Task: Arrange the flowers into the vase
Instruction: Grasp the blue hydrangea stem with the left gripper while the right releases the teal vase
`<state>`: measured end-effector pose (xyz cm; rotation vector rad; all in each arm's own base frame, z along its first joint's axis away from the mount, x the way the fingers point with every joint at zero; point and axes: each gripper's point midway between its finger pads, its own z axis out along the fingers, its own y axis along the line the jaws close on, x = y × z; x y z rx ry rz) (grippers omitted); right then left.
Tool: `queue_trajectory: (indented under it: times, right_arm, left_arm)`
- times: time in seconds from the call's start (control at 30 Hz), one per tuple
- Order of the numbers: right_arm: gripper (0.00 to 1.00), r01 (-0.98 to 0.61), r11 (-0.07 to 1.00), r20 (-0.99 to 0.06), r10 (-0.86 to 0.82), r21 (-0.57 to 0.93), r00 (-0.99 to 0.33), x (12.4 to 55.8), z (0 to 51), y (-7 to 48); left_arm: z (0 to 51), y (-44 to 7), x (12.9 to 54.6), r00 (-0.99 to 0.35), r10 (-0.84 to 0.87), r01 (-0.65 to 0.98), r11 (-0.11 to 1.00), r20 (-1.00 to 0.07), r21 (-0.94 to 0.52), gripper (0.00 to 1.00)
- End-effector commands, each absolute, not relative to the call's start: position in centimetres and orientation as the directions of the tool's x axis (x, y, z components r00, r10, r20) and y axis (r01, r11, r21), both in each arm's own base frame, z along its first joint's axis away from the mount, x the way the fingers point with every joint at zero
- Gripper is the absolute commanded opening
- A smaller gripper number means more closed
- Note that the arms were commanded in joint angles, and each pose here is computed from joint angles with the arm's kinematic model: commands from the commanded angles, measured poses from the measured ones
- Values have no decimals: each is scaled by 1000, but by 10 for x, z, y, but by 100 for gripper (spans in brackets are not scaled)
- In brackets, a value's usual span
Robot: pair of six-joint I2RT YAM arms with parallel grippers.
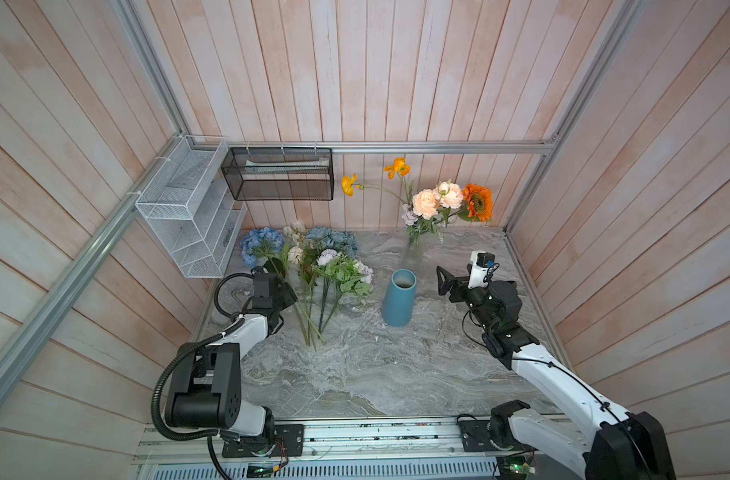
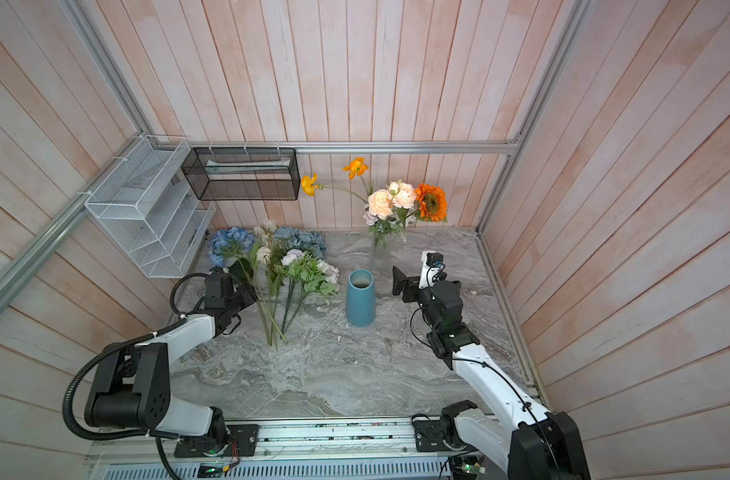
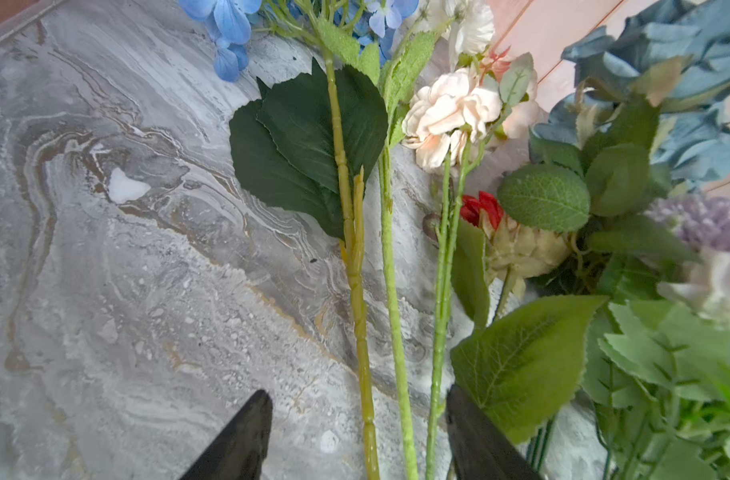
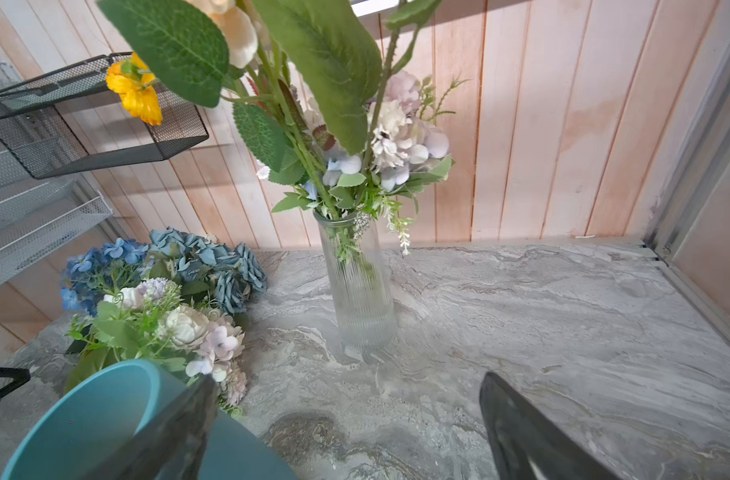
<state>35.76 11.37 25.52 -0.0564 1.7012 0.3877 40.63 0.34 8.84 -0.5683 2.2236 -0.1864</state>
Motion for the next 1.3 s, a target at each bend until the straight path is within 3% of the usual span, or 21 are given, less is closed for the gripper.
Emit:
queue_trajectory:
  times: [0.0,0.43,0.67,0.9,1.13,1.27]
  right_arm:
    - [98,-221,941,-963,227,255,-143,356,261,104]
    - [98,-217,944,-966,230,250,-115,354,261,100]
    - [98,-216,946,-969,226,243,-99,350,265,98]
    - [98,-200,949,-969,227,242,-94,347,262,94]
    - [98,-185,955,-973,221,231,-73,344,266,89]
    - [98,-185,955,-973,220,230,-77,344,265,90]
  left_arm:
    - [78,9,408,-605,-447,-379,889,-659,-256,67]
    - [41,16,399,-724,-437,-446,887,-534,-120,68]
    - [43,10,422,-718,-438,-433,890,-541,-146,68]
    - [24,1,435,-764,-439,-420,895,-473,-153,68]
    - [19,-2,437,-780,-429,-403,901,-455,-159,42]
    - [19,-3,437,-783,-428,-401,902,-452,-159,32]
